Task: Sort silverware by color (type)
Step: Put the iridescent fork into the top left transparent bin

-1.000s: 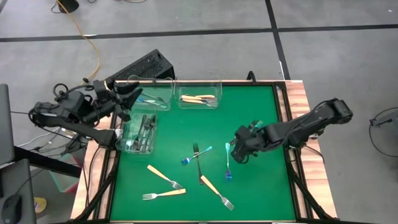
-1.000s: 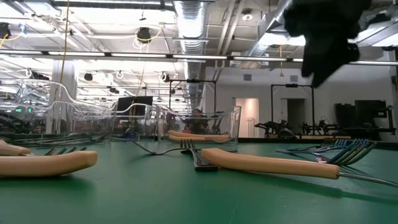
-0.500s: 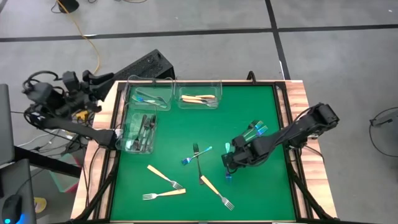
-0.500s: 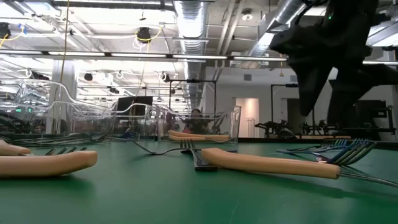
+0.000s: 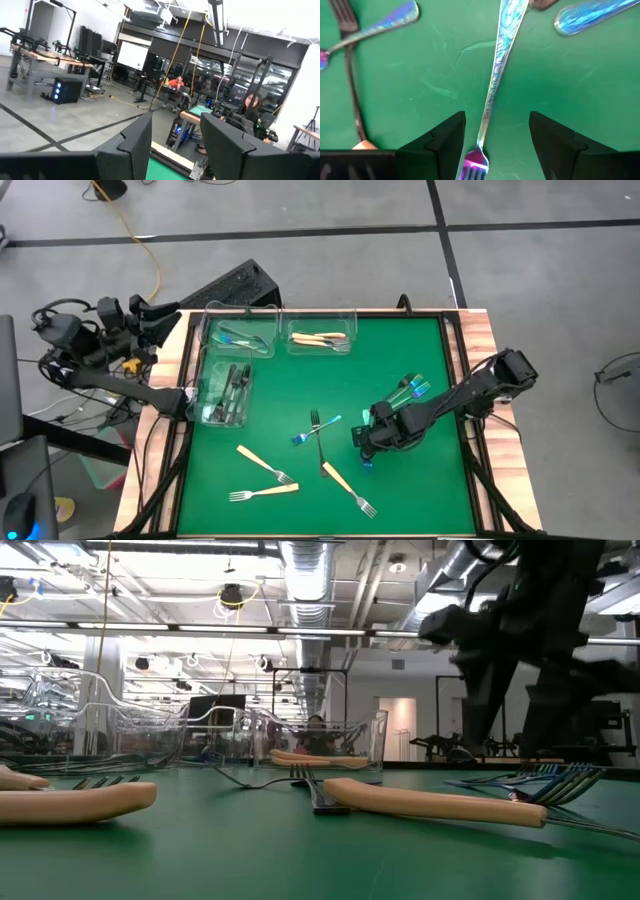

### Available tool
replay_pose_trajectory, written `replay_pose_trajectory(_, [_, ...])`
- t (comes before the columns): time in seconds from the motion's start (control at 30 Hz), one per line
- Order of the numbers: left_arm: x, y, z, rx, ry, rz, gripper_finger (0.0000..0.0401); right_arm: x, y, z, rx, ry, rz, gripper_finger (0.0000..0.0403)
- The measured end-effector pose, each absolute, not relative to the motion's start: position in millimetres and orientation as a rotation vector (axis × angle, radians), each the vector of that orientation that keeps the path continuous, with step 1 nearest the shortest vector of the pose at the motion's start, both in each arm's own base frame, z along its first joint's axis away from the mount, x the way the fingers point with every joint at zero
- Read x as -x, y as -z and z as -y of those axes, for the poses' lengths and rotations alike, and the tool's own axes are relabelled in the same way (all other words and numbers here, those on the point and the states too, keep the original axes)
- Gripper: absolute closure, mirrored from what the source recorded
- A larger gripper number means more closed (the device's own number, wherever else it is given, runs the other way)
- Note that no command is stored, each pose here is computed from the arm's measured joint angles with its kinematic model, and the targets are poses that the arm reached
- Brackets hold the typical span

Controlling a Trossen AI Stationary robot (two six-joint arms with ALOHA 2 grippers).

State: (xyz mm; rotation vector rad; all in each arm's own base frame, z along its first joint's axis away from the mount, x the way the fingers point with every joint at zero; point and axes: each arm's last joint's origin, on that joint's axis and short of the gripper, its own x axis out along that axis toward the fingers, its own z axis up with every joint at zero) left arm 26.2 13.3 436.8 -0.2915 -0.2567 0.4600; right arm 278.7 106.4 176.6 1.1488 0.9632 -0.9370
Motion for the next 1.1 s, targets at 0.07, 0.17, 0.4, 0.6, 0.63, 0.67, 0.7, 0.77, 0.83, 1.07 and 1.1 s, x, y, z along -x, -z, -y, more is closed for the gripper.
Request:
replay_pose_trajectory(0.07, [-26.4,-436.3,-13.3,0.289,-0.461,0.251,0.0248,-282.6,-168.9,-108.0,-1.144,0.943,-0.968,0.0164])
replay_pose_trajectory(0.17, [-26.6,-435.5,-13.4,0.281,-0.466,0.243,0.0248,-288.2,-162.7,-110.3,-1.130,0.956,-0.979,0.0164])
replay_pose_trajectory(0.4, [-26.7,-434.9,-13.4,0.275,-0.470,0.237,0.0248,-307.4,-149.6,-113.0,-1.086,0.953,-1.037,0.0164])
replay_pose_trajectory(0.6, [-26.7,-434.6,-13.5,0.274,-0.476,0.234,0.0248,-317.9,-143.1,-116.2,-1.053,0.991,-1.107,0.0164])
replay_pose_trajectory(0.63, [-26.7,-434.6,-13.5,0.274,-0.475,0.234,0.0248,-319.5,-142.7,-117.0,-1.043,1.002,-1.118,0.0164])
replay_pose_trajectory(0.67, [-26.7,-434.6,-13.5,0.274,-0.475,0.234,0.0248,-320.0,-143.9,-117.6,-1.036,1.009,-1.125,0.0164])
replay_pose_trajectory(0.7, [-26.7,-434.6,-13.5,0.274,-0.476,0.234,0.0248,-319.3,-144.8,-117.6,-1.025,1.020,-1.134,0.0167])
replay_pose_trajectory(0.77, [-26.6,-434.6,-13.6,0.274,-0.478,0.234,0.0248,-319.7,-146.0,-117.8,-1.023,1.026,-1.142,0.0178])
replay_pose_trajectory(0.83, [-26.6,-434.6,-13.6,0.274,-0.478,0.235,0.0248,-319.5,-146.0,-117.8,-1.026,1.028,-1.146,0.0199])
replay_pose_trajectory(1.07, [-26.7,-434.6,-13.5,0.274,-0.473,0.234,0.0248,-318.6,-145.5,-115.5,-1.038,1.038,-1.178,0.0313])
replay_pose_trajectory(1.1, [-26.7,-434.6,-13.5,0.274,-0.473,0.234,0.0248,-318.5,-145.6,-115.5,-1.038,1.038,-1.178,0.0329])
